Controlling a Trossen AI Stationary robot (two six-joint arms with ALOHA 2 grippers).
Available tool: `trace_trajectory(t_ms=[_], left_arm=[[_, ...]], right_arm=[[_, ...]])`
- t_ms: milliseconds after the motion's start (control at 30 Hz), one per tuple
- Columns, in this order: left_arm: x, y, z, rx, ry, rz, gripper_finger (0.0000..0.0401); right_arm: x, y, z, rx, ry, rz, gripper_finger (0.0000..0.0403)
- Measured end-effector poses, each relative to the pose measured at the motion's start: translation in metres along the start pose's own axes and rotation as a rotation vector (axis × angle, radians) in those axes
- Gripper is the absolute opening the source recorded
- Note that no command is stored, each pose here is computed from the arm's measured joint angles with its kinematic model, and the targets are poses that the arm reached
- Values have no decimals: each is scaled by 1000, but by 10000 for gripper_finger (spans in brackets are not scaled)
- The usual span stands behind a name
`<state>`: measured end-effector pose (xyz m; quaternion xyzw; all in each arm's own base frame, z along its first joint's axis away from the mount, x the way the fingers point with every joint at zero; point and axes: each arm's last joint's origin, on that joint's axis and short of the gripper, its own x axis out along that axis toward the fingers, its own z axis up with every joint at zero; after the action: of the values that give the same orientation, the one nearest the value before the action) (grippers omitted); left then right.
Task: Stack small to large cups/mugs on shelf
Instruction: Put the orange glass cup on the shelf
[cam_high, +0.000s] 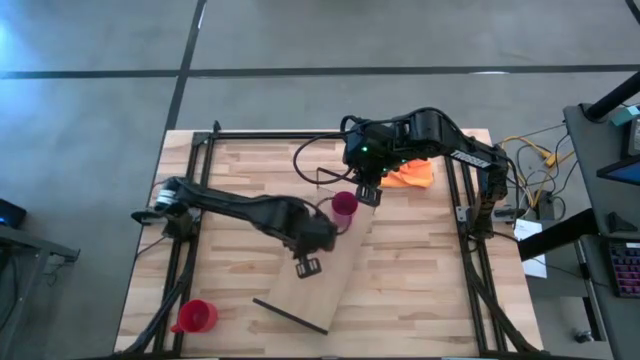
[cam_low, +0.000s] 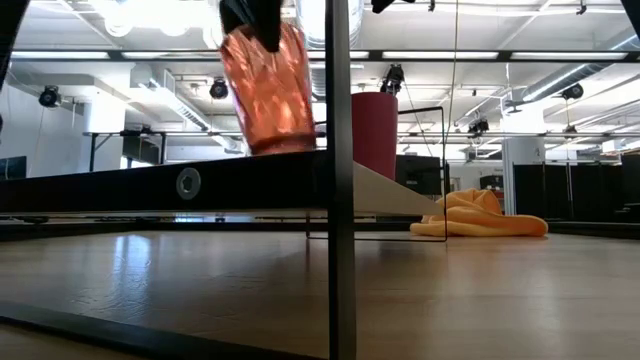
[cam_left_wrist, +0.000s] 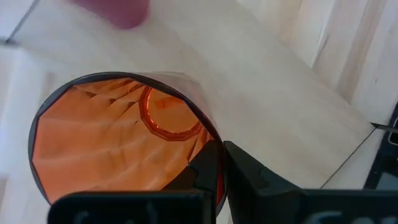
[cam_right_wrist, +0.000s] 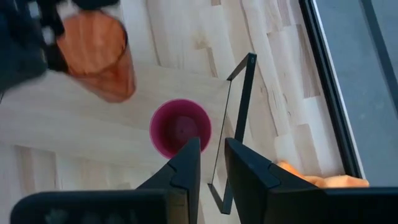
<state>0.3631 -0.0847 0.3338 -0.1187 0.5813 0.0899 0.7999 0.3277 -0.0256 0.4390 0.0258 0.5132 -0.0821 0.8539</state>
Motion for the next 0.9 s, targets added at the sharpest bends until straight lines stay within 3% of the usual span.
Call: trace_trajectory(t_ms=[367,667,900], left_arm=[[39,-12,11,51,76,-47,0],[40,-19,22,78,-24,-131,1],[43,-18,20,108,-14,-125,48]], right_arm=[[0,0,0,1,0,0,68],[0,0,0,1,0,0,68],[0,0,0,3,0,0,68]])
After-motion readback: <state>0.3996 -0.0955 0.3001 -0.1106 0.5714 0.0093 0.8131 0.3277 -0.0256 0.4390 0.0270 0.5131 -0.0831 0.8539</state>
